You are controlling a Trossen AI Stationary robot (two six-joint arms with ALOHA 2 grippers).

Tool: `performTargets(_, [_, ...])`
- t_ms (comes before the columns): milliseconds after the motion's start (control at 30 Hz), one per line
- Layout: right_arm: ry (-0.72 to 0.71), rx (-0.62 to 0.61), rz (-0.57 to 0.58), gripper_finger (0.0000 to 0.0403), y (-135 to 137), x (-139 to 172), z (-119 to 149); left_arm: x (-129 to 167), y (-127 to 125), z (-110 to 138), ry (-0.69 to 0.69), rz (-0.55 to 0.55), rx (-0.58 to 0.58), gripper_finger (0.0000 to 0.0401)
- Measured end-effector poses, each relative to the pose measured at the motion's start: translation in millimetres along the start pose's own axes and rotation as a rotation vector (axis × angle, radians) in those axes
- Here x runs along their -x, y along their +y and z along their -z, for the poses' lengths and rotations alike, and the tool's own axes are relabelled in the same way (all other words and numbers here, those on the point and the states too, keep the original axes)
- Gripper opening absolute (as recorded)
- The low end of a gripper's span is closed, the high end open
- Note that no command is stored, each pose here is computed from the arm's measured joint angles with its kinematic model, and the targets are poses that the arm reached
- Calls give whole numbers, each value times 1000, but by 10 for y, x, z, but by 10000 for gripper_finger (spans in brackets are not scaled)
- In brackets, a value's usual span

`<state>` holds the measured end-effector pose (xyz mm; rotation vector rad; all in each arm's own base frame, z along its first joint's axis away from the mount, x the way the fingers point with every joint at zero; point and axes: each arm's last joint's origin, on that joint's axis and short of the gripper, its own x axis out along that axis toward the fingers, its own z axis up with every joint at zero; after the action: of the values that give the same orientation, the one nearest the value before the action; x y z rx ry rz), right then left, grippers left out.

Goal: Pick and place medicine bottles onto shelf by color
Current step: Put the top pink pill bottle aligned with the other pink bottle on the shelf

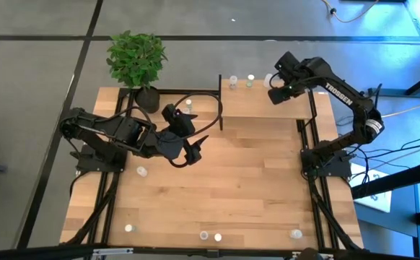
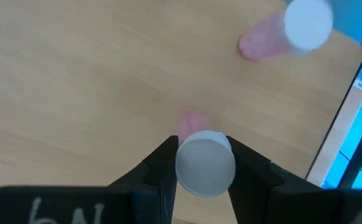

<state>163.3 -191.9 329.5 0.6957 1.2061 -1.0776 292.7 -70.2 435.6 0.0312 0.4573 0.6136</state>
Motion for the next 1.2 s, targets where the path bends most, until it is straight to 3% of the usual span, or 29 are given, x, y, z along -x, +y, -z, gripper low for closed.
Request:
performTargets(200, [-29, 5, 52, 117, -46, 129, 111, -2, 2, 0, 1, -1, -1, 334])
performTargets(367, [-106, -37, 21, 117, -104, 266, 201, -2, 2, 1, 1, -1, -1, 334])
performTargets(533, [-113, -60, -41, 117, -115, 124, 368, -2, 2, 1, 1, -2, -3, 334])
performTargets(867, [-199, -108, -67, 117, -207, 289, 276, -65, 59, -16, 10, -17, 9, 334])
performTargets(1200, [-49, -68, -47, 117, -258, 52, 157, -70, 60, -15, 16, -2, 10, 334])
